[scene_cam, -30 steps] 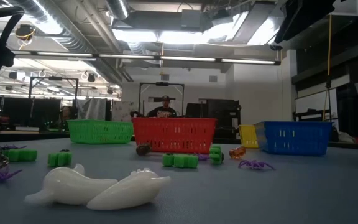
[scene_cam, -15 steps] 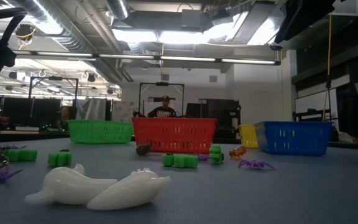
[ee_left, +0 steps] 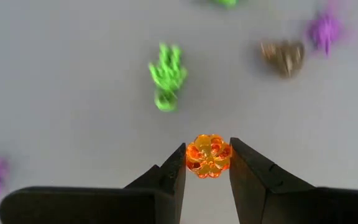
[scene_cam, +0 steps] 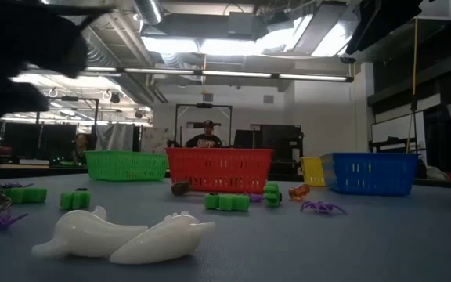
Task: Sort Halloween decoration
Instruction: Put the orange pumpkin toy into the green bin
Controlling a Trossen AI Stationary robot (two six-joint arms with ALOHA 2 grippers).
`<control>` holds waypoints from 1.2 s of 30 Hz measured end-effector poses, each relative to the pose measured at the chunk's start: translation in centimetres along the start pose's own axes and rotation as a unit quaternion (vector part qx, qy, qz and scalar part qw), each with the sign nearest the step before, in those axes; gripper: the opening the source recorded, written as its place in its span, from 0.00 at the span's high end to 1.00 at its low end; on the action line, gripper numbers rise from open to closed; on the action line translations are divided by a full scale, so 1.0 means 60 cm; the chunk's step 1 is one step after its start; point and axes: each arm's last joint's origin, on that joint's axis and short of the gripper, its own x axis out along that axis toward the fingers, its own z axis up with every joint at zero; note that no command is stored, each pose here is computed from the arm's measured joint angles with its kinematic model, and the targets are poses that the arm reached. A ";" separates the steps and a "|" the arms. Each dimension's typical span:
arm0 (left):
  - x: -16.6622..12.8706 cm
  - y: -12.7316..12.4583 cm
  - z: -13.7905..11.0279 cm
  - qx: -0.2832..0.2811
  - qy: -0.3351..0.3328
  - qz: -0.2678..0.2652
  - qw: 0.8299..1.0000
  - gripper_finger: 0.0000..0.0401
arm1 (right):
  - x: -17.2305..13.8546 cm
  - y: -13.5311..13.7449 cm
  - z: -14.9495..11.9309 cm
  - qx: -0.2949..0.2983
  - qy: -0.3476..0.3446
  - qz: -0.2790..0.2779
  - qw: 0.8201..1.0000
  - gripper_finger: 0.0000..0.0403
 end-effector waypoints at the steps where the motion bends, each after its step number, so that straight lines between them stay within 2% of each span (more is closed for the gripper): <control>1: -0.001 0.004 0.007 -0.007 -0.006 0.002 1.000 0.80 | 0.000 0.000 0.000 0.000 0.000 0.000 1.000 0.44; 5: -0.002 0.028 0.037 -0.038 -0.028 0.019 0.999 0.80 | 0.000 0.000 0.000 0.000 0.000 0.000 1.000 0.44; 16: -0.009 0.123 0.115 -0.038 -0.066 0.075 0.994 0.80 | 0.000 0.000 0.000 0.000 0.000 0.000 1.000 0.44; 27: -0.020 0.221 0.164 -0.052 -0.066 0.103 0.991 0.80 | 0.000 0.000 0.000 0.000 0.000 0.000 1.000 0.44; 31: -0.040 0.247 0.189 -0.038 -0.081 0.108 0.990 0.80 | 0.000 0.000 0.000 0.000 0.000 0.000 1.000 0.44; 36: -0.092 0.278 0.231 -0.015 -0.108 0.133 0.985 0.80 | 0.000 0.000 0.000 0.000 0.000 0.000 1.000 0.44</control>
